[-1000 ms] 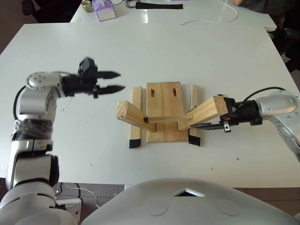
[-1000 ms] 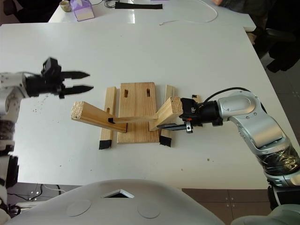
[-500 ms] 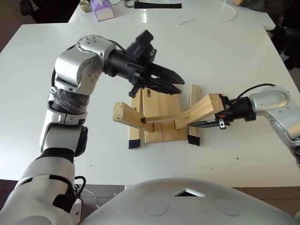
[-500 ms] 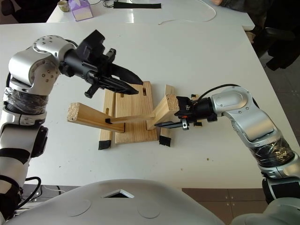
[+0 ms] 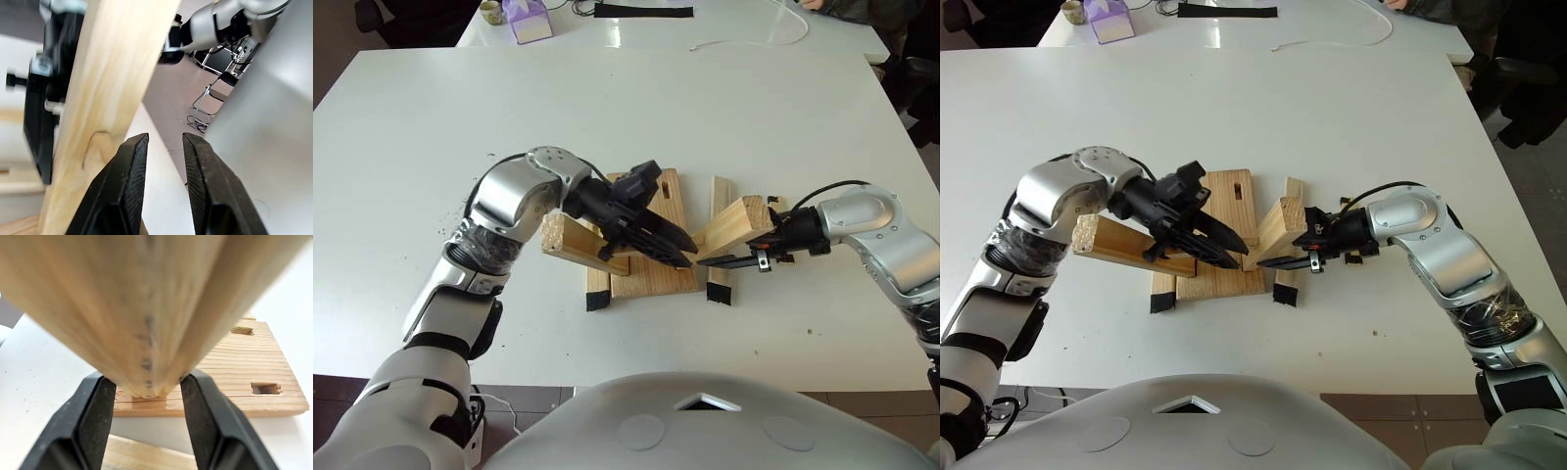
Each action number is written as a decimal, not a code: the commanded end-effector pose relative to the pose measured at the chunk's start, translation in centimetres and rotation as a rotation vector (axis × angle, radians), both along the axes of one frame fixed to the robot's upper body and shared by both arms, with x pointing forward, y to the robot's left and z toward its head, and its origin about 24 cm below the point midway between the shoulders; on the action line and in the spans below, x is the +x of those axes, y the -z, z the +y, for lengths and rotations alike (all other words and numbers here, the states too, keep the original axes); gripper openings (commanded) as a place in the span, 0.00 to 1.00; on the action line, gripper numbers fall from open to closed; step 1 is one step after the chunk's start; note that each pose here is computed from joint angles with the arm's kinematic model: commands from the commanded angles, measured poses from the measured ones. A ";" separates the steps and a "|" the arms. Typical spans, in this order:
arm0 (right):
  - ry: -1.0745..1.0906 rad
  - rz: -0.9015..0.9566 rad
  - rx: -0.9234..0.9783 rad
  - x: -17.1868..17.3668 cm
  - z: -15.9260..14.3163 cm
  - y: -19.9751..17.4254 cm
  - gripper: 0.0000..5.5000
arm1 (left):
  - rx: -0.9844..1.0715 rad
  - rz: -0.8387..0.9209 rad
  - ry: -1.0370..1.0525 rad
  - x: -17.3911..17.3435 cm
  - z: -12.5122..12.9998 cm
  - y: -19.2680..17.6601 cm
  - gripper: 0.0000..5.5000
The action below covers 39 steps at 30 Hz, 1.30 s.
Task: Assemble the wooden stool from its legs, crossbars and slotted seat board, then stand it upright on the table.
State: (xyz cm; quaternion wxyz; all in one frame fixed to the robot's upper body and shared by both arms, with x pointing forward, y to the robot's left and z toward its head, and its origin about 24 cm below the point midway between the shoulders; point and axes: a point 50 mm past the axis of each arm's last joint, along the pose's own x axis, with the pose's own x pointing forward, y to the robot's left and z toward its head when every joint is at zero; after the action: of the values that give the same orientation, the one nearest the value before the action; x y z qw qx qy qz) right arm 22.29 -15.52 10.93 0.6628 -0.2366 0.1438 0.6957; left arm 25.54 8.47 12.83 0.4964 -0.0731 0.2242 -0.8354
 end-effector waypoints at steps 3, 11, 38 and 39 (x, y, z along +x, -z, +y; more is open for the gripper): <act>-0.009 0.085 -0.105 -0.8 -0.2 2.3 0.36 | 0.175 0.063 -0.124 0.6 0.3 3.5 0.23; 0.002 0.088 -0.109 -1.2 -0.7 2.2 0.36 | -0.275 -0.101 -0.220 1.4 2.6 -7.8 0.23; 0.080 0.086 -0.098 -2.7 -2.0 1.2 0.36 | 0.059 -0.458 -0.408 -5.3 12.5 -3.1 0.33; 0.077 0.087 -0.099 -2.7 -1.9 1.2 0.36 | 0.048 -0.444 -0.397 -5.5 12.3 -3.3 0.33</act>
State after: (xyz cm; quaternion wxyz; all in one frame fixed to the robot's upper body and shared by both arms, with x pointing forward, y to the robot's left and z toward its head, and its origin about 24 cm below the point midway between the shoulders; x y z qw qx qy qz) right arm 19.97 -16.92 10.68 0.6847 -0.2308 0.1710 0.6698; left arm 20.24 21.30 15.33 0.6942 0.0875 0.1220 -0.7039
